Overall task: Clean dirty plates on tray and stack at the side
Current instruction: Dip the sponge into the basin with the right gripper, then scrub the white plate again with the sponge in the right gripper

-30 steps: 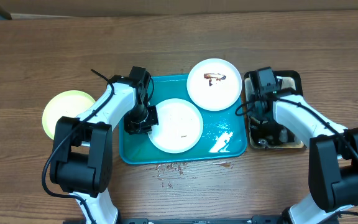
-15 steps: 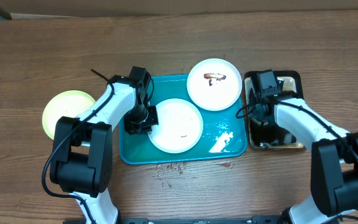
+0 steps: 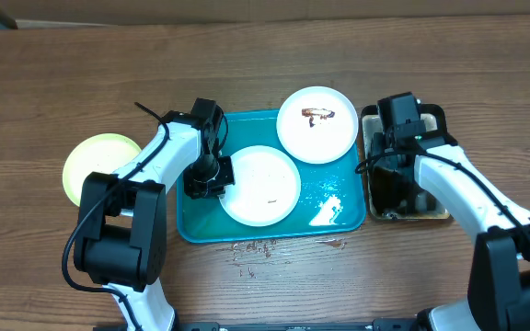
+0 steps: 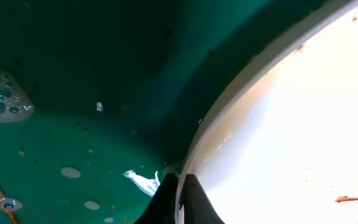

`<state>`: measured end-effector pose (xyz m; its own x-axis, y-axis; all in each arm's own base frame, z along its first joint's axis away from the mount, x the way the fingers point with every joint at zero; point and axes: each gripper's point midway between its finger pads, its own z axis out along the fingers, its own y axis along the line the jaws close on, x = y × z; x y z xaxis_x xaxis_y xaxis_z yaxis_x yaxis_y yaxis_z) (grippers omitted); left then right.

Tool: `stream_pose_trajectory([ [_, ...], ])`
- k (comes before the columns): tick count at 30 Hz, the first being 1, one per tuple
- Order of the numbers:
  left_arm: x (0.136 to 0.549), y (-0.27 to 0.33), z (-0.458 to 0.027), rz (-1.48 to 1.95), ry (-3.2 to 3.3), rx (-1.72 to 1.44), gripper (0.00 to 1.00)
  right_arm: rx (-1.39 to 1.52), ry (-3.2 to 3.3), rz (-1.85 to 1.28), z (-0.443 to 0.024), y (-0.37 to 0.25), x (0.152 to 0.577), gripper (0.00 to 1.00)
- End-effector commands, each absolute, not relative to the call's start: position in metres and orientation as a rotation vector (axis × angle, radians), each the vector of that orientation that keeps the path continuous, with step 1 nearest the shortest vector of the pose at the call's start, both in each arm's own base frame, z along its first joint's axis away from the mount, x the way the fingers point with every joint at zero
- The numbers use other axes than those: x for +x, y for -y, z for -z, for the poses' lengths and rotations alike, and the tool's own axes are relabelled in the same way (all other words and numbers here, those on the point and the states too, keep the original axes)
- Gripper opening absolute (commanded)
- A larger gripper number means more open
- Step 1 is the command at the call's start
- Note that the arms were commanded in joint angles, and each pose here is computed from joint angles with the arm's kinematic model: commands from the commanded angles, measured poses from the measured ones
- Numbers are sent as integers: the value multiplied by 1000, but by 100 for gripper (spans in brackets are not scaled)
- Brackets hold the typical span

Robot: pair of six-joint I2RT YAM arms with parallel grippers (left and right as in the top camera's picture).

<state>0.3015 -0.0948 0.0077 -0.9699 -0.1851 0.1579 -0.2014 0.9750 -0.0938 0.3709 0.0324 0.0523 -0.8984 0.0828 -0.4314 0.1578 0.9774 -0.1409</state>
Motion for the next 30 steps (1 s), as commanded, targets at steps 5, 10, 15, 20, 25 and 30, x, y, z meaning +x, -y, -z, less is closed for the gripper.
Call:
stream_pose_trajectory([
  [5,299,91,-6,-127,2974,293,4,146,-2798,281,11,-28,353,4],
  [10,299,91,-6,-125,2971,293,4,145,-2800,276,10,-29,354,4],
  [15,299,91,-6,-126,2971,293,4,148,-2757,205,-24,-38,368,4],
  [20,298,91,-6,-125,2970,293,4,178,-2684,139,-72,-37,379,4],
  [25,298,91,-6,-125,2970,293,4,219,-2701,150,-80,-24,371,4],
  [30,299,91,-6,-125,2971,293,4,228,-2743,169,-58,-19,361,4],
])
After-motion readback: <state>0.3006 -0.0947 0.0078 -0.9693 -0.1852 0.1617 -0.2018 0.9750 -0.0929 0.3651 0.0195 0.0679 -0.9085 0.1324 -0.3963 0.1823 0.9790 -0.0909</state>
